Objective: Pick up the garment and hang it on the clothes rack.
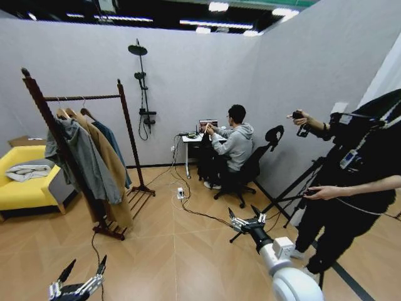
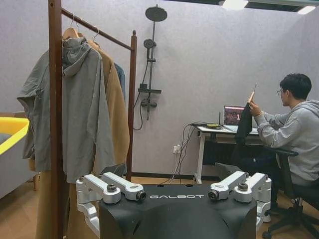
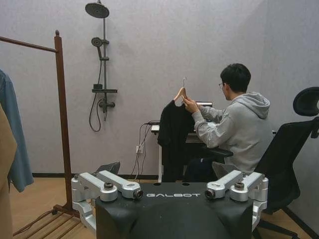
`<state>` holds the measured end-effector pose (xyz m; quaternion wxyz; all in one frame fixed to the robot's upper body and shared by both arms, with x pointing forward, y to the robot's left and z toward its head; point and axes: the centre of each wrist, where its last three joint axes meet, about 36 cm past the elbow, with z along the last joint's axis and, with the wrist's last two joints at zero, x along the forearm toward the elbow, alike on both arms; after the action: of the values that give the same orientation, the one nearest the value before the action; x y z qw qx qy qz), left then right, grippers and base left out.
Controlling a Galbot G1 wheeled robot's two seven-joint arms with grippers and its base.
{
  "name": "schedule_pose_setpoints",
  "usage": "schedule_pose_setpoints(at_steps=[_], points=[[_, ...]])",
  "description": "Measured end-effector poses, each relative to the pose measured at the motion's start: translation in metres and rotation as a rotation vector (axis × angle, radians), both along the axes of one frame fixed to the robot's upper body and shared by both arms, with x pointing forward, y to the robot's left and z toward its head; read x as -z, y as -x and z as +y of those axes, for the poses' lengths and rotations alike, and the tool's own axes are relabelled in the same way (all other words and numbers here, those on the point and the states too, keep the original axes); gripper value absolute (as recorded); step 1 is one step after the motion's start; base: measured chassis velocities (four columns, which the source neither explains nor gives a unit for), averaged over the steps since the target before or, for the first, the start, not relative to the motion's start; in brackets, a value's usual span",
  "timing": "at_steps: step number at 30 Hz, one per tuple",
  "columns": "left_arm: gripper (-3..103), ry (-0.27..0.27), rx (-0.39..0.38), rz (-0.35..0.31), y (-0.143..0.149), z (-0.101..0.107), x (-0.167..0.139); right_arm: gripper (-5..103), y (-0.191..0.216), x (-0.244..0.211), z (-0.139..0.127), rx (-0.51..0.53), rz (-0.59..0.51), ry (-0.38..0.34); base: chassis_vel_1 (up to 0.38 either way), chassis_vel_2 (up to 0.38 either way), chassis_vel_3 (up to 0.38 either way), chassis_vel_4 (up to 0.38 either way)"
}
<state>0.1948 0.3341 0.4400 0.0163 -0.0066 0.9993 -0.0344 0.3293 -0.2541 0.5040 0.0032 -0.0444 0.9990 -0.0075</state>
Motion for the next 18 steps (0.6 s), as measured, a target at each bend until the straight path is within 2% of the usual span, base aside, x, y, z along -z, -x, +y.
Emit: schedule_pose_setpoints(at_steps=[8,18], points=[[100,0.0,0.0,0.0,0.0,0.0,0.0,100,-0.0005,0.0008,-0.0001,-0.006,0.0,-0.001,-0.018,0.021,0.027,-0.025],[100,0.0,0.0,0.0,0.0,0.0,0.0,100,-0.0001,-0.0016,-0.0001,-0.01,-0.009,-0.002,-0.165,0.153,0.145,-0.154]])
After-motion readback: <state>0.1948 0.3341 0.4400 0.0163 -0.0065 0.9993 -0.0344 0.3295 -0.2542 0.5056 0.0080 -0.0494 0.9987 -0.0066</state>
